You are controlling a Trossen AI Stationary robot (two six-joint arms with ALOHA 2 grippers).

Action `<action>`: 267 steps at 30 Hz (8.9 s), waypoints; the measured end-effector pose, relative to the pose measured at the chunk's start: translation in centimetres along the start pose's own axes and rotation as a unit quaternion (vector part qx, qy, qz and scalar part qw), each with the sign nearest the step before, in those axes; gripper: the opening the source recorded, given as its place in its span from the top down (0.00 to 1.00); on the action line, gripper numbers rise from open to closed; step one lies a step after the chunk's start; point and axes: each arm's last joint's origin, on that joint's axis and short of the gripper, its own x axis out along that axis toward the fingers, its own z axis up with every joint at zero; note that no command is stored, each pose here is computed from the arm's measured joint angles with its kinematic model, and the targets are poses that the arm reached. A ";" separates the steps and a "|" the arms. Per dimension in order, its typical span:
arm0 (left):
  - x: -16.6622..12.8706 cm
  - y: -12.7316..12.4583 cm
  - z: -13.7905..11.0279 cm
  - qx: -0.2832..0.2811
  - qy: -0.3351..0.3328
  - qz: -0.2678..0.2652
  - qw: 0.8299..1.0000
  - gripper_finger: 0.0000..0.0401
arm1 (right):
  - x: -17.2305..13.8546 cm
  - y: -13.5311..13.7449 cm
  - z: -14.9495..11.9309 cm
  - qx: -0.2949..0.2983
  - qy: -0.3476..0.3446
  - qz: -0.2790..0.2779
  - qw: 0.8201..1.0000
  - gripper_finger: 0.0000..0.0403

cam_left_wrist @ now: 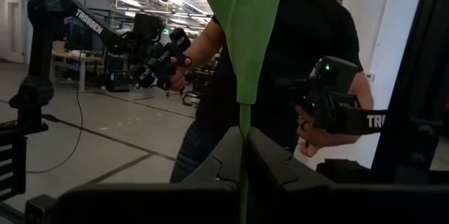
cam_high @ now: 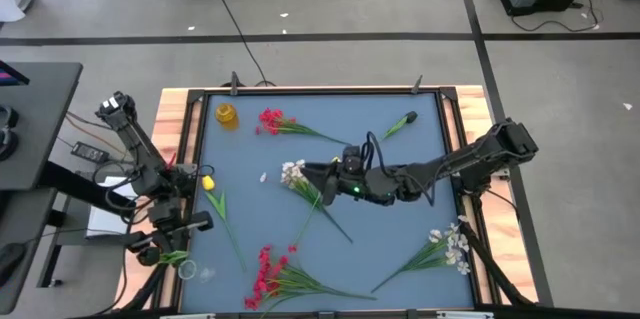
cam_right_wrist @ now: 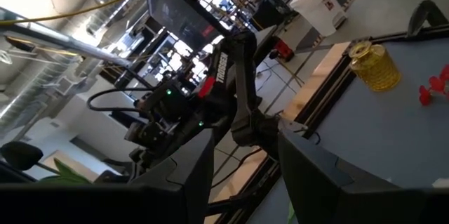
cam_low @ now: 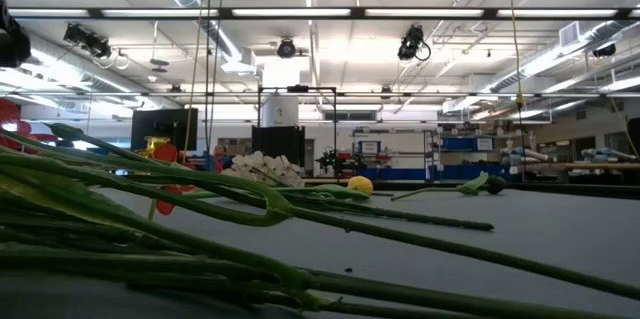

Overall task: Sort flowers into vase by color
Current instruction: Put the bottom black tulip into the transparent vase, then put the top red flowers into the transparent vase

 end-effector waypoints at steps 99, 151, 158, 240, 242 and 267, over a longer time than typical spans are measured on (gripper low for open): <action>-2.1 -0.3 6.6 -0.037 -0.217 0.214 0.952 0.40 | 1.0 -1.3 0.7 -0.034 0.034 -0.002 0.999 0.49; -6.2 0.7 5.0 -0.105 -0.193 0.546 0.808 0.49 | 5.8 -11.2 6.3 -0.023 0.190 -0.123 0.974 0.49; -4.6 1.3 4.2 -0.135 -0.172 0.533 0.818 0.51 | 10.5 -10.9 4.7 -0.051 0.259 -0.157 0.952 0.49; -6.4 11.8 2.0 -0.295 0.097 0.735 0.603 0.51 | 13.8 -25.8 6.9 -0.072 0.471 -0.282 0.833 0.95; -6.4 11.8 2.0 -0.294 0.097 0.735 0.603 0.51 | 14.1 -24.6 7.5 -0.062 0.450 -0.259 0.852 0.97; -6.9 8.5 5.8 -0.188 0.010 0.704 0.684 0.51 | 14.5 -7.1 4.5 -0.097 0.174 -0.033 0.979 0.97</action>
